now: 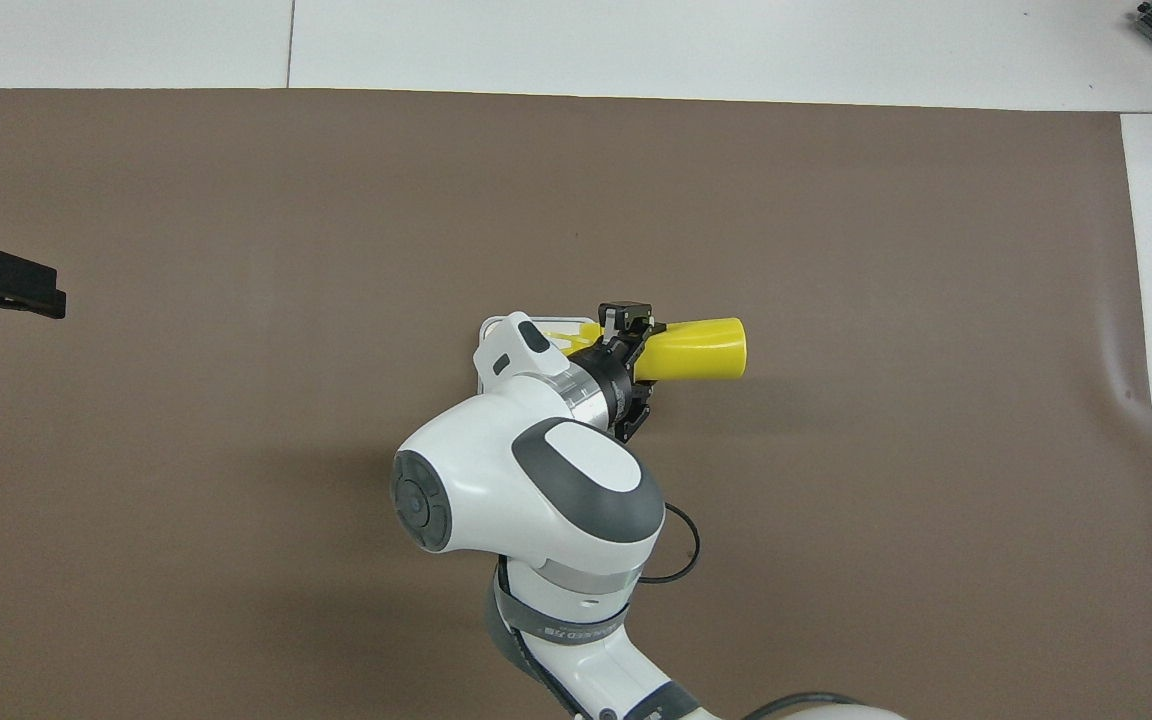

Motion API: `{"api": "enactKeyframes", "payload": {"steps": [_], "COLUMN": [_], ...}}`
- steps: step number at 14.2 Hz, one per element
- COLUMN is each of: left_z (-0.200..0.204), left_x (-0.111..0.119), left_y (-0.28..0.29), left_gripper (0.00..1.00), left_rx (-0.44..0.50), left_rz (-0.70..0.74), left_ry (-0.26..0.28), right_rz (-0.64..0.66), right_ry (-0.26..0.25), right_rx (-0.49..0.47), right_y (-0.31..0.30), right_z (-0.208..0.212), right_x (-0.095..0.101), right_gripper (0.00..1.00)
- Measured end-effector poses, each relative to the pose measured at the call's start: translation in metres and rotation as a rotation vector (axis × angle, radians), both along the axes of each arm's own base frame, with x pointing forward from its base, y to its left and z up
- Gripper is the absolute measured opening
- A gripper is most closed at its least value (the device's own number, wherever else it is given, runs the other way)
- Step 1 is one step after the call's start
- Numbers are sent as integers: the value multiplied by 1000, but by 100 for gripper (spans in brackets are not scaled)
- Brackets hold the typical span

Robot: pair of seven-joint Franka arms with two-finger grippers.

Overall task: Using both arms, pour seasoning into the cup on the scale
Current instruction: 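Tilt the bottle with the right gripper to pour into the cup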

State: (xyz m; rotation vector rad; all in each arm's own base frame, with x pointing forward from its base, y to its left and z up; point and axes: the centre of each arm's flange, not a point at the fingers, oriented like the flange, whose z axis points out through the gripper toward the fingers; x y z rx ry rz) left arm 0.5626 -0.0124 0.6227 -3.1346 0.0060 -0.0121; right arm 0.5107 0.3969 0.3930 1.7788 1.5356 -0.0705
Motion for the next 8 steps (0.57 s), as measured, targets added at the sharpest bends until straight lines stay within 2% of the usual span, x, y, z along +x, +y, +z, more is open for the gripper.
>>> {"api": "enactKeyframes", "payload": {"steps": [5, 8], "left_z": [0, 0], "left_x": [0, 0], "left_y": [0, 0], "left_gripper": [100, 100], "left_rx": [0, 0], "left_rz": [0, 0], "left_ry": [0, 0], "right_rz": [-44, -48], "right_ry": [-21, -27], "right_rx": [-93, -117], "right_y": [-10, -11], "right_z": [6, 7], "right_x": [5, 4], "right_gripper": [49, 49]}}
